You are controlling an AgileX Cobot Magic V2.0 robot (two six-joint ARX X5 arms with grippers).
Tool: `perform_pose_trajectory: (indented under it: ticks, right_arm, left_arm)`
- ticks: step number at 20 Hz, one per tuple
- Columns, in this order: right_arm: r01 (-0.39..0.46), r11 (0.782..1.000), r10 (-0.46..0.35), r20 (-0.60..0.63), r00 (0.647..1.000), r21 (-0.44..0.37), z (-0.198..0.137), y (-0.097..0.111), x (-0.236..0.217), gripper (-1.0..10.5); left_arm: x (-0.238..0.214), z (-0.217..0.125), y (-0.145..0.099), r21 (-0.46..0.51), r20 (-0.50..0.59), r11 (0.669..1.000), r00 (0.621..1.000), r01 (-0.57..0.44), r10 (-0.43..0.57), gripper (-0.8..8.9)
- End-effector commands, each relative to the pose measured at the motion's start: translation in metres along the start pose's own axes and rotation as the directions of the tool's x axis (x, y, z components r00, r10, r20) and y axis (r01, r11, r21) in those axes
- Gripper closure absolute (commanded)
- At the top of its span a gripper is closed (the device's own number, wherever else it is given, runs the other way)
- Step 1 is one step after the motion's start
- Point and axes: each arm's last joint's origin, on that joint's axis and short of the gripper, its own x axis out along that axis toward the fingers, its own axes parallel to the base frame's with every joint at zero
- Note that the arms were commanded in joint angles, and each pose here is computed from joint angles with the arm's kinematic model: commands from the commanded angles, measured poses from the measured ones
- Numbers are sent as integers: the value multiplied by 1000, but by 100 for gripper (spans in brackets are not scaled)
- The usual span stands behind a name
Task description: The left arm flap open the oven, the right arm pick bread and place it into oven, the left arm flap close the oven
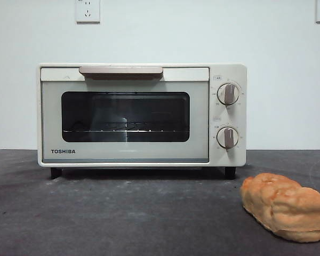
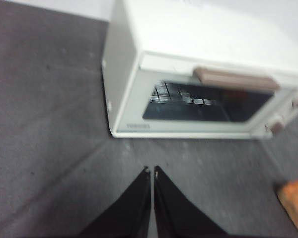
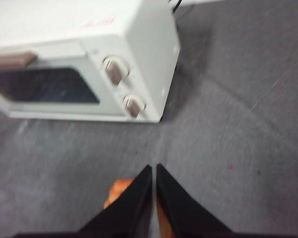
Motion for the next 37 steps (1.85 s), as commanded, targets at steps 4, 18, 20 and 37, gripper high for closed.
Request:
perform_pose_trajectory:
  ticks: [4, 18, 20, 37]
  right_arm:
    - [-14, 995, 0, -141, 990, -98, 14, 5, -5, 936]
    - [-14, 995, -7, -214, 977, -97, 12, 5, -5, 524]
    - [-26, 995, 4, -218, 976, -100, 12, 6, -4, 524]
    - [-115, 992, 81, -482, 872, -43, -49, 40, 107, 523]
  left_arm:
    - [0, 5, -4, 93, -98, 993, 993, 68, -59, 798]
    - [0, -3, -4, 73, -197, 994, 978, 82, -66, 798]
    - [0, -3, -4, 73, -197, 994, 978, 82, -66, 798]
    - [0, -3, -4, 74, -196, 994, 978, 82, -67, 798]
